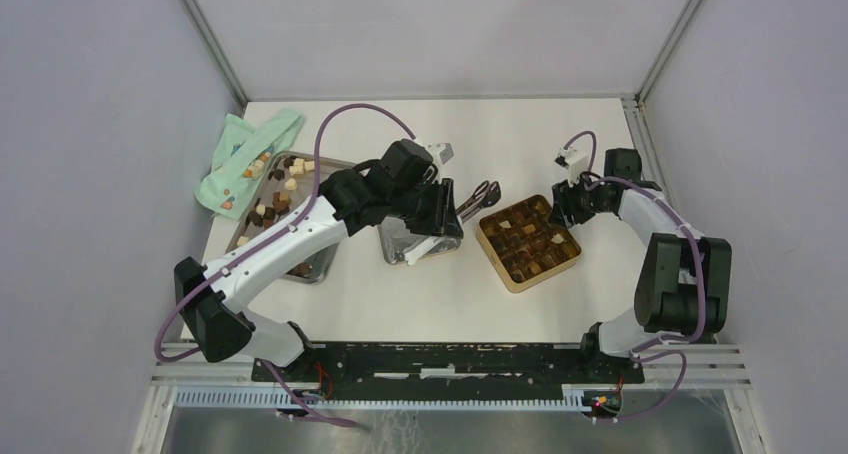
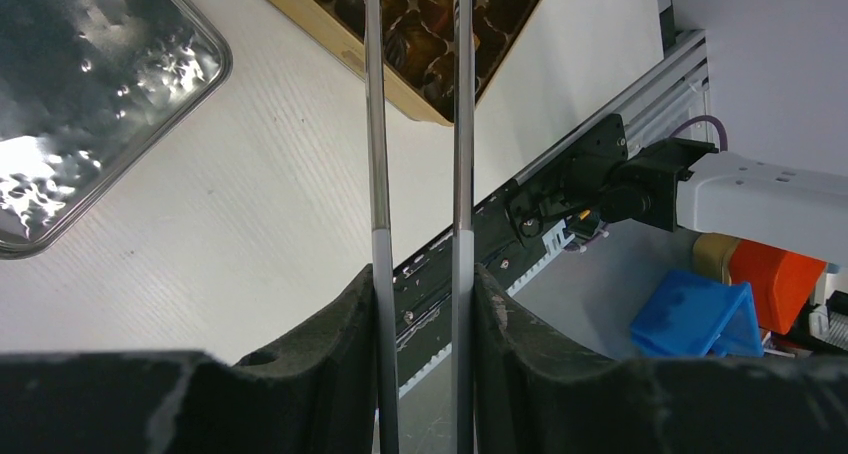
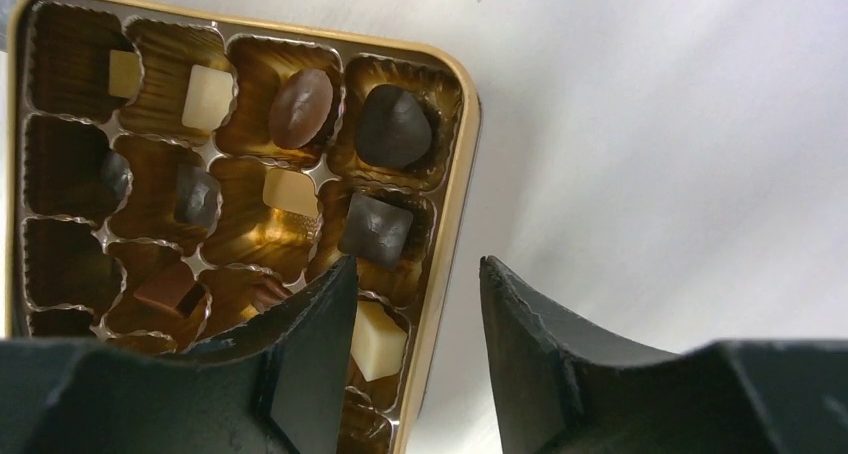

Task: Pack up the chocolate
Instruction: Pick up the packing box from the center of the board.

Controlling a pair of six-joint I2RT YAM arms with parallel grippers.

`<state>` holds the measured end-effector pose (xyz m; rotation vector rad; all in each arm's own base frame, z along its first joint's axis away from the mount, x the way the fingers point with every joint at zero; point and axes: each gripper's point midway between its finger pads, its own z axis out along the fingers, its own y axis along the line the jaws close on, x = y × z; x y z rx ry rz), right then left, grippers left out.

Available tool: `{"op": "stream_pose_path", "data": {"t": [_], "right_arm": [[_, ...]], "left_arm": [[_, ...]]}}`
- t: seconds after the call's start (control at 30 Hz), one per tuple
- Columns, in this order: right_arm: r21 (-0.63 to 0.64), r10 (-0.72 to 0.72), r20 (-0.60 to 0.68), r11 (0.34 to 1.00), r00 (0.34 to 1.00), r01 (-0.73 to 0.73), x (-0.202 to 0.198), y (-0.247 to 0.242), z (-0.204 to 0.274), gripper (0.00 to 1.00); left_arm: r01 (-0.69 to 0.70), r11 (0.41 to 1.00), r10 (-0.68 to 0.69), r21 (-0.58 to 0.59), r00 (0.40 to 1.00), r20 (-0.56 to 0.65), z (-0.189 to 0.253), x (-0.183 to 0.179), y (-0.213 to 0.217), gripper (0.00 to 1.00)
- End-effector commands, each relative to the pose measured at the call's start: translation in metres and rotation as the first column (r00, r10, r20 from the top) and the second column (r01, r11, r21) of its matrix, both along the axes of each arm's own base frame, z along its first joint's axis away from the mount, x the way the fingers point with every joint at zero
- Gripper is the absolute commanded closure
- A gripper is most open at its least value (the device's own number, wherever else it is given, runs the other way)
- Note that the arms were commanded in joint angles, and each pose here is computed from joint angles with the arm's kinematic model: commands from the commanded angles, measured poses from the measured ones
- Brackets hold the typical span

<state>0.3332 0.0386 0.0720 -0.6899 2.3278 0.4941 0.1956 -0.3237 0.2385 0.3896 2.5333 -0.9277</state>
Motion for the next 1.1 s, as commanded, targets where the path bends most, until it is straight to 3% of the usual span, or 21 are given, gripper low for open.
{"op": "stream_pose_path", "data": {"t": [0.0, 0.27, 0.47, 0.73, 1.07], "right_arm": [[-0.069, 0.012, 0.004, 0.998, 1.000, -0.012, 0.010, -0.003, -0.002, 0.49], [-0.088, 0.027, 0.000, 0.996, 1.000, -0.027, 0.018, 0.005, -0.009, 0.71], [-0.103, 0.015, 0.034, 0.995, 0.999, -0.011, 0.020, 0.004, -0.005, 0.95], [-0.071, 0.022, 0.215, 0.997, 0.976, -0.006, 0.034, 0.011, 0.050, 1.00], [-0.074, 0.062, 0.537, 0.997, 0.842, -0.027, 0.040, 0.018, 0.164, 1.00]], "left_arm": [[0.042, 0.996, -0.036, -0.085, 0.997, 0.064, 0.020, 0.000, -0.012, 0.98], [0.055, 0.995, -0.049, -0.087, 0.996, 0.069, 0.019, -0.003, -0.010, 0.98], [0.074, 0.990, -0.065, -0.116, 0.995, 0.081, 0.023, -0.006, -0.013, 0.98], [0.124, 0.979, -0.105, -0.160, 0.987, 0.122, 0.032, -0.014, -0.018, 0.98], [0.183, 0.963, -0.141, -0.197, 0.968, 0.209, 0.049, -0.021, -0.024, 0.98]]}}
